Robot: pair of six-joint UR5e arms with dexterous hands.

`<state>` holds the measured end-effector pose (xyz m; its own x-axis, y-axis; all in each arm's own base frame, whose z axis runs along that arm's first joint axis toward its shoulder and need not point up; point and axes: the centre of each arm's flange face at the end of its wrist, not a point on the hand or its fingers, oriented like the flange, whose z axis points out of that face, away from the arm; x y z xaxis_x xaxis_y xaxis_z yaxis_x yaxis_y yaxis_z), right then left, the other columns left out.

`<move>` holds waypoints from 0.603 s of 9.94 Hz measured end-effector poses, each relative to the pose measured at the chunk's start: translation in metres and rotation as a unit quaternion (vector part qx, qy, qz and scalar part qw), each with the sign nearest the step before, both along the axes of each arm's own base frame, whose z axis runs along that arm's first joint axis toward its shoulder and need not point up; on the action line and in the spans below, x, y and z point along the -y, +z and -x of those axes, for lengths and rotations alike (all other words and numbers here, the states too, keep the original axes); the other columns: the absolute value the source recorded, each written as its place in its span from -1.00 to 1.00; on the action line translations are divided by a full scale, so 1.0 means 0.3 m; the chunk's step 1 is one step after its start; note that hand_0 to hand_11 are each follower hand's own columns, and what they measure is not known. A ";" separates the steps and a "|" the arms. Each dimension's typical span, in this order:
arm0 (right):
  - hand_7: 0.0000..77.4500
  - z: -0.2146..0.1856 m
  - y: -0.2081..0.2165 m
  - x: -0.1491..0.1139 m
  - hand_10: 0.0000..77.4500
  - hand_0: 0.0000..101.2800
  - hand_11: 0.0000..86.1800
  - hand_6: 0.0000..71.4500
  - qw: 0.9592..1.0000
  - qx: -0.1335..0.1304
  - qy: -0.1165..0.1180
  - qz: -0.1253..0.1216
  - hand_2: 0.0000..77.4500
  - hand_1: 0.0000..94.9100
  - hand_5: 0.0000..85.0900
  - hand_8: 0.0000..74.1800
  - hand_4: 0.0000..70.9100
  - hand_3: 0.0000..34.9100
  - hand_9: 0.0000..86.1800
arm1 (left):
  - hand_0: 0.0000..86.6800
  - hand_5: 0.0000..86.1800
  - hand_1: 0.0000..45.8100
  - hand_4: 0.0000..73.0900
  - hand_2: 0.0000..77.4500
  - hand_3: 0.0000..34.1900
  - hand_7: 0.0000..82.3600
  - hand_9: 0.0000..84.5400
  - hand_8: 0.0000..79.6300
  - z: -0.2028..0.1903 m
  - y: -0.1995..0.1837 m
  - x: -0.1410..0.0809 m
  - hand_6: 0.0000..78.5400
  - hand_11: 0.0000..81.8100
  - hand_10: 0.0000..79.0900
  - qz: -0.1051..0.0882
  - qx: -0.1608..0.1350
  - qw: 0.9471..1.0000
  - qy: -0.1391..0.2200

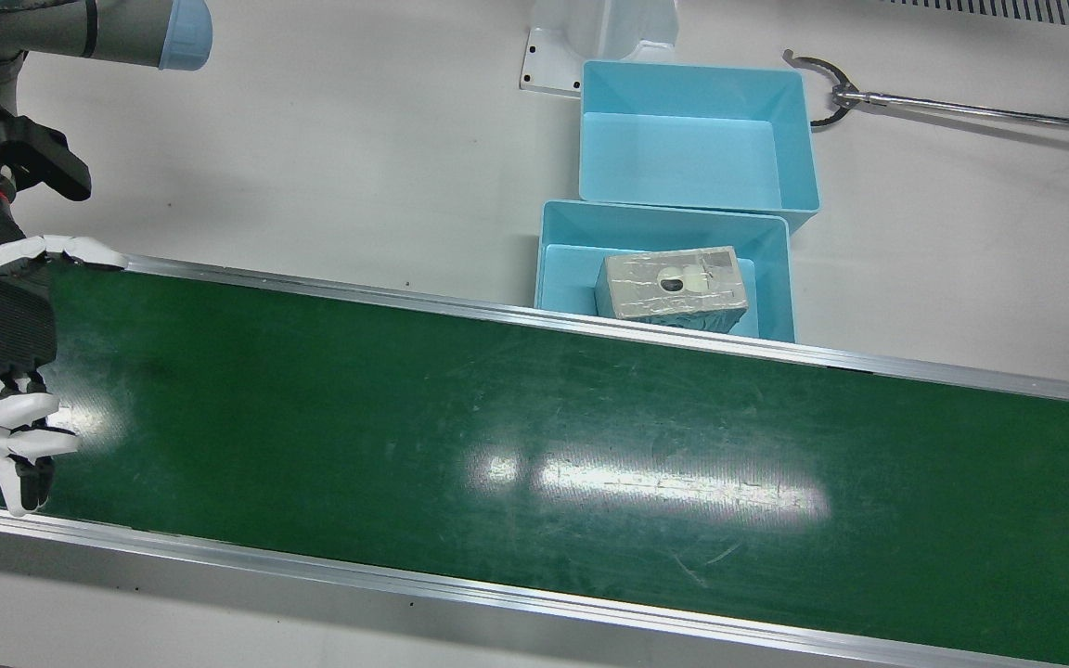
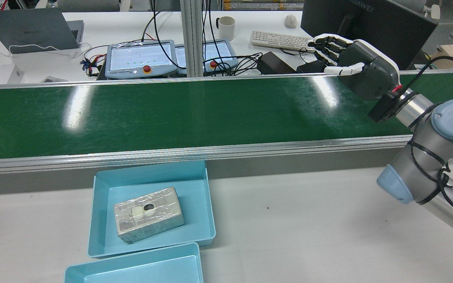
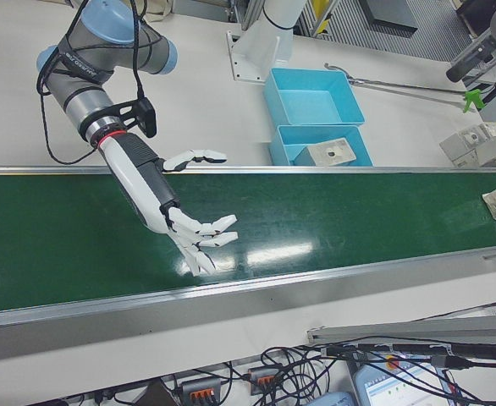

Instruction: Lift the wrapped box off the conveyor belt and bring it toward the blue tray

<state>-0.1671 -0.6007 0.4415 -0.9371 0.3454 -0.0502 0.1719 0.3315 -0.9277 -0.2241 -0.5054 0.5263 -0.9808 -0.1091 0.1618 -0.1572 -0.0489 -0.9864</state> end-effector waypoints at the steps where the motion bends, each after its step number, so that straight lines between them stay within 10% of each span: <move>1: -0.31 0.000 0.000 0.000 -1.00 -0.03 -0.96 -0.79 1.000 0.000 0.000 0.000 -0.46 -0.66 -0.26 -0.94 -0.46 -0.58 -0.81 | -1.00 -0.97 -1.00 -1.00 -0.99 -1.00 -1.00 -1.00 -1.00 0.000 0.000 0.000 -1.00 -1.00 -1.00 0.000 0.000 1.000 0.000; 6: -0.31 -0.002 -0.004 -0.001 -1.00 -0.03 -0.96 -0.79 1.000 0.001 0.000 -0.001 -0.46 -0.66 -0.26 -0.94 -0.46 -0.57 -0.81 | -1.00 -0.97 -1.00 -1.00 -0.99 -1.00 -1.00 -1.00 -1.00 0.000 0.000 0.000 -1.00 -1.00 -0.99 0.000 0.000 1.000 0.000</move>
